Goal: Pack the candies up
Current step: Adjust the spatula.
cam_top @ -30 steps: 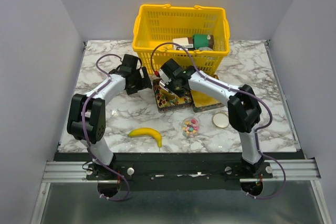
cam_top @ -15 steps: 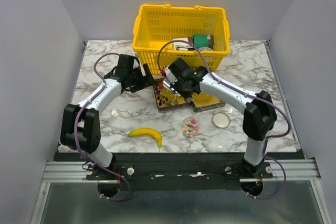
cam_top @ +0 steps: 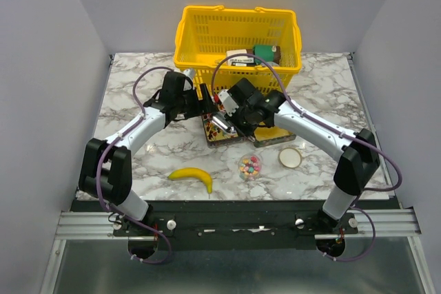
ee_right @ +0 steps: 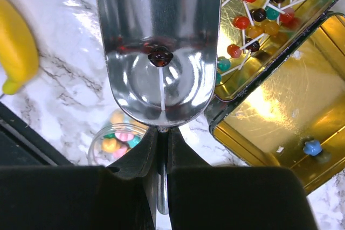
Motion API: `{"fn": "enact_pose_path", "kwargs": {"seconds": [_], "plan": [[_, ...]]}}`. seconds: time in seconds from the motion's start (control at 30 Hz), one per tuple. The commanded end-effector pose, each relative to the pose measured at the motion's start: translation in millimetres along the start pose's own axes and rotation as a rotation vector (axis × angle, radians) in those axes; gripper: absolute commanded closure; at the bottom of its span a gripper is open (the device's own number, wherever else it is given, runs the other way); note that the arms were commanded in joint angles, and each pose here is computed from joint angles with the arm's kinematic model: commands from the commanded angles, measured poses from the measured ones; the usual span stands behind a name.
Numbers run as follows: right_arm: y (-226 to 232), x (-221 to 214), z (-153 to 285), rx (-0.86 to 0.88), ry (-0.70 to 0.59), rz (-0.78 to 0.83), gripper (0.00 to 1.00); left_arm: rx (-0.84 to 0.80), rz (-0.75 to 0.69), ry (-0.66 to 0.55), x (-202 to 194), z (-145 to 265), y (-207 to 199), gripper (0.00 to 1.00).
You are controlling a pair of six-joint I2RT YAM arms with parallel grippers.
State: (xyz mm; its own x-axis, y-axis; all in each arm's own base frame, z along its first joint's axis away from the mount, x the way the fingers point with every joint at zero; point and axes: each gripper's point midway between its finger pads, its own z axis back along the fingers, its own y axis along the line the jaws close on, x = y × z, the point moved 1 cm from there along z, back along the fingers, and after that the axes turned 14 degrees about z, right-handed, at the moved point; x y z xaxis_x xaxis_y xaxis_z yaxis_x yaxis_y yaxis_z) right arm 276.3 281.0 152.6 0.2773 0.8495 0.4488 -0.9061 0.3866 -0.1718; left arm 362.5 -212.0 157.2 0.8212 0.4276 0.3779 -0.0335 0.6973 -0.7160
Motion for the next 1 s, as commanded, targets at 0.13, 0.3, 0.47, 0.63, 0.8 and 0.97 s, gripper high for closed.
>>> {"fn": "enact_pose_path", "kwargs": {"seconds": [0.13, 0.3, 0.47, 0.63, 0.8, 0.97], "plan": [[9.7, 24.9, 37.2, 0.042, -0.131, -0.04, 0.99, -0.011, -0.088, 0.095, -31.0, -8.4, -1.2, 0.18], [12.8, 27.1, 39.2, 0.06, -0.144, -0.041, 0.99, -0.038, -0.112, 0.12, -36.4, -5.3, -4.4, 0.2], [7.5, 19.2, 37.1, 0.042, -0.125, -0.046, 0.99, -0.118, -0.131, 0.211, -51.8, -0.5, -13.3, 0.19], [-1.5, 11.5, 39.3, 0.015, -0.126, -0.047, 0.99, -0.21, -0.068, 0.349, -75.9, 5.9, -21.7, 0.22], [-2.7, 10.9, 41.6, 0.009, -0.149, -0.027, 0.99, -0.223, -0.002, 0.379, -74.0, 8.2, -18.1, 0.32], [1.5, 9.0, 42.6, 0.029, -0.169, 0.021, 0.99, -0.315, 0.082, 0.443, -69.7, 9.8, -30.3, 0.58]]}}
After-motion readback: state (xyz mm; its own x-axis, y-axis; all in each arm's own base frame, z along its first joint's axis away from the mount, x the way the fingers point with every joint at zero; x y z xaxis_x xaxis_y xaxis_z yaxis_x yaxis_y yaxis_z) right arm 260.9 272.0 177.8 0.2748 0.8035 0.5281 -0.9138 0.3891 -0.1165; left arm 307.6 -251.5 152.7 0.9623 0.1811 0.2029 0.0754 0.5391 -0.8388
